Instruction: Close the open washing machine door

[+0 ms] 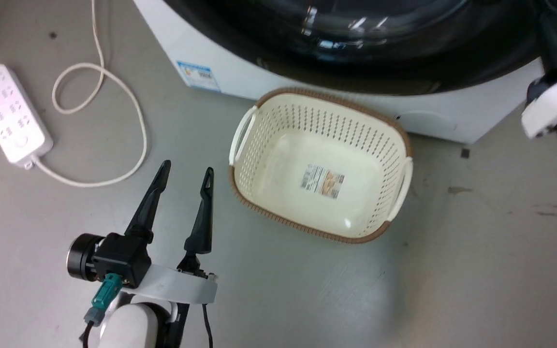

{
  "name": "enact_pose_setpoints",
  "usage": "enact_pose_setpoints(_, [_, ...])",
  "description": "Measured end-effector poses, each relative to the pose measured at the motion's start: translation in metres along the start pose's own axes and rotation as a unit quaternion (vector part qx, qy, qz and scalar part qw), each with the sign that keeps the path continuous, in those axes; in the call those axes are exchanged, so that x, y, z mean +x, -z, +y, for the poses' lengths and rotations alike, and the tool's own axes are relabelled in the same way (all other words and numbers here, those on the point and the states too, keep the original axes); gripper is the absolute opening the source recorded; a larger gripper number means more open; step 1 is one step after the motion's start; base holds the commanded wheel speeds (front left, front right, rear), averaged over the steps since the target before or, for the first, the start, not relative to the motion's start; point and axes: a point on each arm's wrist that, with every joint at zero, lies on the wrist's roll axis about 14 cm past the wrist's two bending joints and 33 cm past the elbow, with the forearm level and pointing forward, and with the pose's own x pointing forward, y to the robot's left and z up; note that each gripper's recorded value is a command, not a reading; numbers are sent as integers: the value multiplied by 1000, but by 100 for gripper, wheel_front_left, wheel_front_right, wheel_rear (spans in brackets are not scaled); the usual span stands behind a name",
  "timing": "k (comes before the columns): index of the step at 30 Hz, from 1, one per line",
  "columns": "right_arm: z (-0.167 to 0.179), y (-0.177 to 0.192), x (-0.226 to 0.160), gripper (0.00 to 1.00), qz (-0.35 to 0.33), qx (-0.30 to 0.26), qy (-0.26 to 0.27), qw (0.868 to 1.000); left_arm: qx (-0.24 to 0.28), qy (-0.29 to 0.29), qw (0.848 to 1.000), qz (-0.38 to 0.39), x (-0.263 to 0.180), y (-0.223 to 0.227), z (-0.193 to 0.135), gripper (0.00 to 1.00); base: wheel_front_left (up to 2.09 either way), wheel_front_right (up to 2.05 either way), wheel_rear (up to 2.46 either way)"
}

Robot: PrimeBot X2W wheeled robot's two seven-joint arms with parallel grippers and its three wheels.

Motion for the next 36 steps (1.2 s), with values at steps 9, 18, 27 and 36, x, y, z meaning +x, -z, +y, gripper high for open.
enact_pose_setpoints(9, [19,-11,-74,100,-31,12,9,999,-6,6,1000,-24,-17,-22,-8,100,0,0,0])
enact_pose_setpoints(18, [21,-22,-167,100,-52,25,80,995,-12,34,999,-31,-32,-30,-28,100,0,0,0])
enact_pose_setpoints(27, [21,-11,-229,100,-32,28,136,990,-15,52,998,-32,-44,-33,-41,100,0,0,0])
enact_pose_setpoints(36, [28,-4,-241,0,-24,46,136,989,-22,56,998,-30,-48,-32,-44,0,0,0,0])
